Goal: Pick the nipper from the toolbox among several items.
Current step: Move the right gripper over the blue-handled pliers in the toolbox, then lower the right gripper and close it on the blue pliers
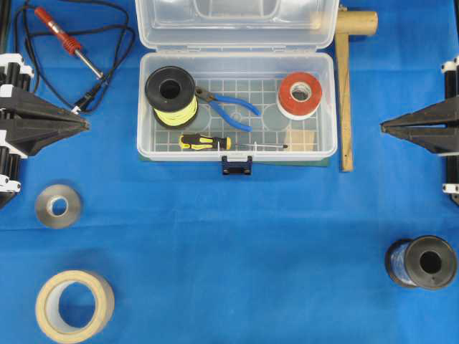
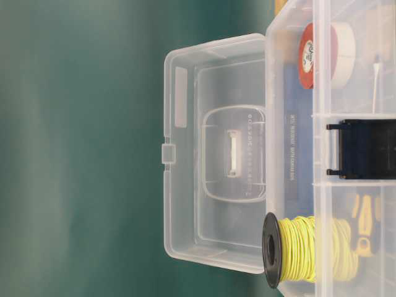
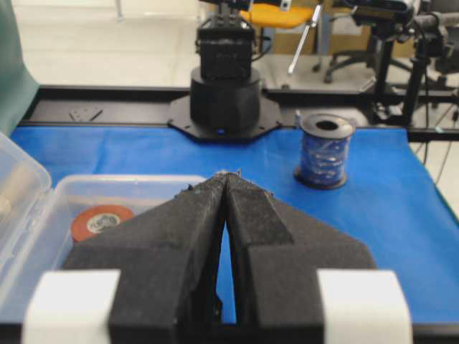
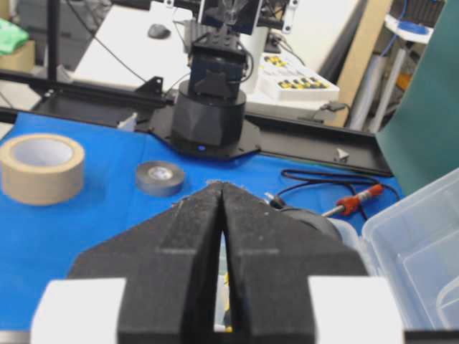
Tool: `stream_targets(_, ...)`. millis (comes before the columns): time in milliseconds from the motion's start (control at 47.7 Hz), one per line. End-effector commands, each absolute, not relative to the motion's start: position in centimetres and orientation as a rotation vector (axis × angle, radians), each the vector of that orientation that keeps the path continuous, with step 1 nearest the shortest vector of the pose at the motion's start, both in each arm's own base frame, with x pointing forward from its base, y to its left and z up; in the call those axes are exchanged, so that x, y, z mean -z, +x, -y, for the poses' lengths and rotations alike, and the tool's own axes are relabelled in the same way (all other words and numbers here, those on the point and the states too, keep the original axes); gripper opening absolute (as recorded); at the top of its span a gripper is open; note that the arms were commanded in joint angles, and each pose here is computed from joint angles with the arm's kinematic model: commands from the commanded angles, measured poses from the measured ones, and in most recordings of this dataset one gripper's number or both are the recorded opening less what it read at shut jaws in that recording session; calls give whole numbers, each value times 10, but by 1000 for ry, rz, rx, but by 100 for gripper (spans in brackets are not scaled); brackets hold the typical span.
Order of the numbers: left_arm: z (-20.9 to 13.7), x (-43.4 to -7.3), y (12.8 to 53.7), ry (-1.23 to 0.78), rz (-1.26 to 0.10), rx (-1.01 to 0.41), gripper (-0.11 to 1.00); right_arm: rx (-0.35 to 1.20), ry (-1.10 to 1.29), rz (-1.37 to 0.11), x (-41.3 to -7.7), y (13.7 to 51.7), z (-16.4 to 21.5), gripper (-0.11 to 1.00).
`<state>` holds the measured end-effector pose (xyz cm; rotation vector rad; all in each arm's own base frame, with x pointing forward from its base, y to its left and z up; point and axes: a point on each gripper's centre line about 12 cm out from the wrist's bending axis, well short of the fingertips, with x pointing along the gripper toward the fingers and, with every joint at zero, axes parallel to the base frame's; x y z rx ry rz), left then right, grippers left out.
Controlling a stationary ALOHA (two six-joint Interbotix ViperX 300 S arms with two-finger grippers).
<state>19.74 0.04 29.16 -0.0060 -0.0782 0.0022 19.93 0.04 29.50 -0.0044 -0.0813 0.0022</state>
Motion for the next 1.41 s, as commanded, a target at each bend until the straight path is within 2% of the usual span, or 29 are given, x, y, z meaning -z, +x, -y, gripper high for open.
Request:
stream_targets(0, -2, -295, 200, -25, 81, -11, 0, 15, 19, 92, -305, 203, 3, 0)
stream_targets(189, -2, -294, 200, -25, 80, -11, 0, 79, 44, -103, -313, 230, 18, 0)
stream_targets(420, -2, -293, 201, -28, 75, -12, 0, 195, 66, -312, -319, 274, 53, 0)
stream_targets(546, -2, -294, 201, -28, 78, -11, 0, 242, 78, -409, -309, 303, 75, 0)
stream_targets(755, -2, -293, 201, -28, 77, -11, 0, 265, 91, -641, -274, 356, 100, 2)
stream_targets(860, -2, -293, 201, -28, 77, -11, 0, 268, 92, -727, -257, 378, 109, 22)
stream_targets(986, -2, -292, 201, -28, 75, -11, 0, 266, 90, -819, -232, 402, 117, 62)
stream_targets(1049, -2, -293, 201, -28, 77, -11, 0, 264, 93, -852, -220, 410, 120, 77)
stream_targets(1091, -2, -292, 201, -28, 75, -11, 0, 263, 96, -874, -211, 415, 121, 78)
stream_targets(1238, -2, -291, 201, -28, 71, -11, 0, 267, 110, -944, -181, 426, 128, 66)
stream_targets(1385, -2, -290, 201, -34, 66, -11, 0, 273, 120, -986, -158, 432, 135, 67)
